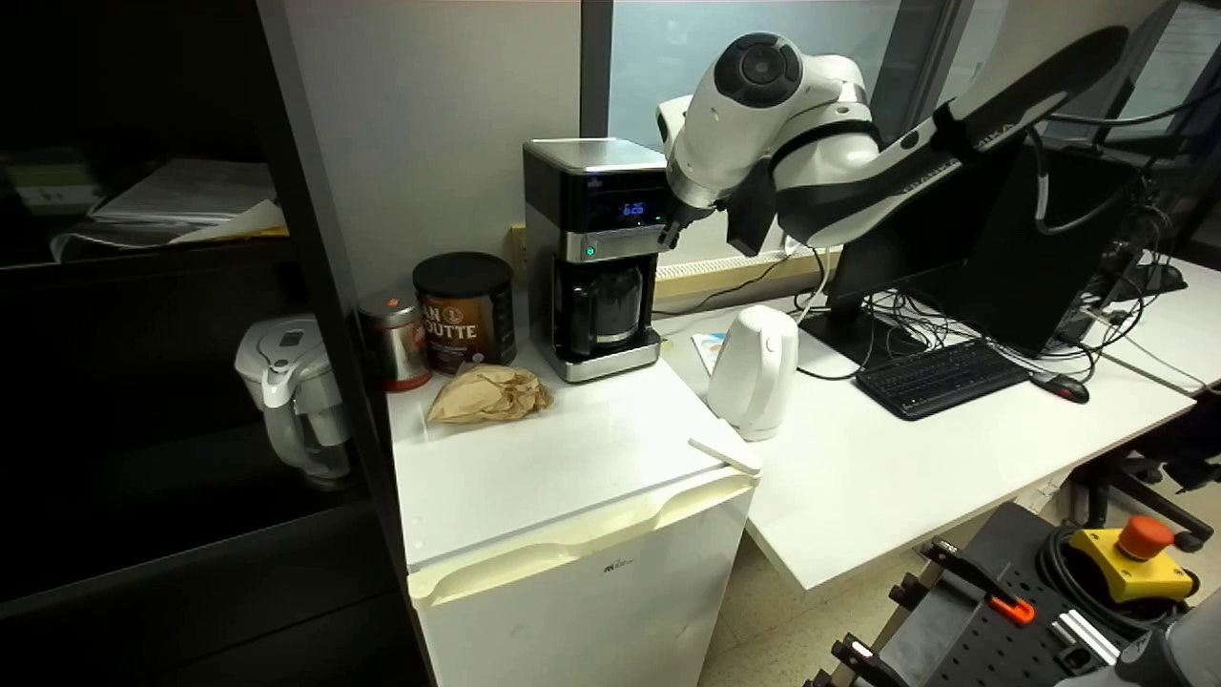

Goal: Press a button on the coffeemaker

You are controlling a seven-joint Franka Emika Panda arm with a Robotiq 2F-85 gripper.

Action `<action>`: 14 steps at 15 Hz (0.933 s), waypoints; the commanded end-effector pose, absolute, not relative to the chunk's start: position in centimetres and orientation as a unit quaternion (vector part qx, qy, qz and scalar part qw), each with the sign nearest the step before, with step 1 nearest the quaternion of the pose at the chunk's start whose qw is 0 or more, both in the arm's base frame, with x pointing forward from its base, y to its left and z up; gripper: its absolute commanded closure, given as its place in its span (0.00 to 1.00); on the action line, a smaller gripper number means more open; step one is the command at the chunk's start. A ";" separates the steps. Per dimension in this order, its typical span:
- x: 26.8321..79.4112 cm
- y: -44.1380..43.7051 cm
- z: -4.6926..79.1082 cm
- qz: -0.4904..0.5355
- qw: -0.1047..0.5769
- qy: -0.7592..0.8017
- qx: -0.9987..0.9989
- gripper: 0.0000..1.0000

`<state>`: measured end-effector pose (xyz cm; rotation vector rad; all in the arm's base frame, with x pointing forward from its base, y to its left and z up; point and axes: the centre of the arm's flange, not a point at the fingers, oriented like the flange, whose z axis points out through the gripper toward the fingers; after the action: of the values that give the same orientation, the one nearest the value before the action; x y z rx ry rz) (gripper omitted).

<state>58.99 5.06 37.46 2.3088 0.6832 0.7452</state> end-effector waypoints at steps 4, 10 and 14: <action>59.9 5.4 37.3 0.301 0.313 0.259 0.863 0.99; 60.3 5.8 36.7 0.298 0.312 0.268 0.861 0.99; 60.4 6.0 36.4 0.301 0.313 0.273 0.858 1.00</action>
<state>59.63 5.49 36.59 2.2816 0.7138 0.7584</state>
